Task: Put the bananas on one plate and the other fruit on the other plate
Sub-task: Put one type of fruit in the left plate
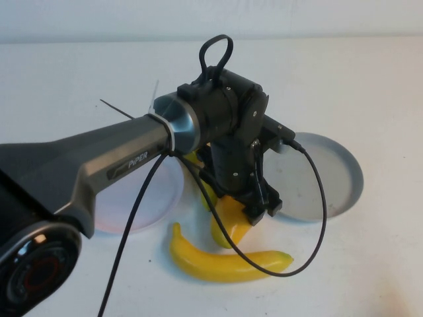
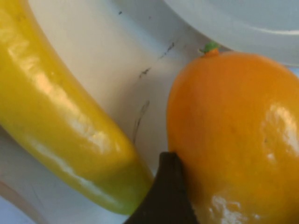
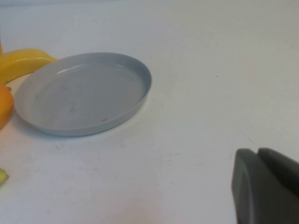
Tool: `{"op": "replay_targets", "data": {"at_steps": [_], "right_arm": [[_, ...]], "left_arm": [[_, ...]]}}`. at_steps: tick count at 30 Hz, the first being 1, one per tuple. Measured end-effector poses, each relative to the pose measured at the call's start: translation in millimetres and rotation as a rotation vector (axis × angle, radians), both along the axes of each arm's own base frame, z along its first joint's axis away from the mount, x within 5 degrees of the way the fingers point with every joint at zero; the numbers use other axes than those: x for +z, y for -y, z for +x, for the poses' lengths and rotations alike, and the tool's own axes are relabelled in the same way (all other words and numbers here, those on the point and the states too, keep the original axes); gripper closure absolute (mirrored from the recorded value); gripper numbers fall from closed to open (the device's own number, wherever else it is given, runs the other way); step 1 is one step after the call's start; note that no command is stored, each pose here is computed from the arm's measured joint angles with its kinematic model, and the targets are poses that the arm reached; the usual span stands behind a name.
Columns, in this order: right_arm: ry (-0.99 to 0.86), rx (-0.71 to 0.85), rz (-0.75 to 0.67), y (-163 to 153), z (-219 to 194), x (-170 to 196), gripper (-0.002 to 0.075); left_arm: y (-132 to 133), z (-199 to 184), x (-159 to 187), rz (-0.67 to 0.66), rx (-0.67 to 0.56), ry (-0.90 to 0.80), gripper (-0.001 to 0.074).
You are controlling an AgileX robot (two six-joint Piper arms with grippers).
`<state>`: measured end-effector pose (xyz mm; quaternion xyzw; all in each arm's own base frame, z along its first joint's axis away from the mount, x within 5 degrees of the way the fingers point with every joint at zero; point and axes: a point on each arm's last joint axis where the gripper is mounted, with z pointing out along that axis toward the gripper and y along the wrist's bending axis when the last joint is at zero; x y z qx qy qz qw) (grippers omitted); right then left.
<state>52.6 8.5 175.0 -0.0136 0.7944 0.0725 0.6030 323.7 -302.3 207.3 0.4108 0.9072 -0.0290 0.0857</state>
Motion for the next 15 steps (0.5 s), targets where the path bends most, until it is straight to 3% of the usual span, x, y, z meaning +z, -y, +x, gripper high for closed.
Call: {"op": "replay_targets", "data": {"at_steps": [5,9,12,15], "right_arm": [[0.000,0.000,0.000,0.0,0.0,0.0,0.0741],[0.000,0.000,0.000,0.0,0.0,0.0,0.0741],[0.000,0.000,0.000,0.0,0.0,0.0,0.0741],[0.000,0.000,0.000,0.0,0.0,0.0,0.0741]], "left_arm": [[1.0,-0.1,2.4,-0.001,-0.006,0.002,0.0193],[-0.6,-3.1,28.2,-0.034,-0.008,0.038,0.0193],[-12.9,-4.1,58.2,-0.070,0.010,0.078,0.0193],[-41.6,8.3,75.4,-0.070,0.084,0.083,0.0193]]}}
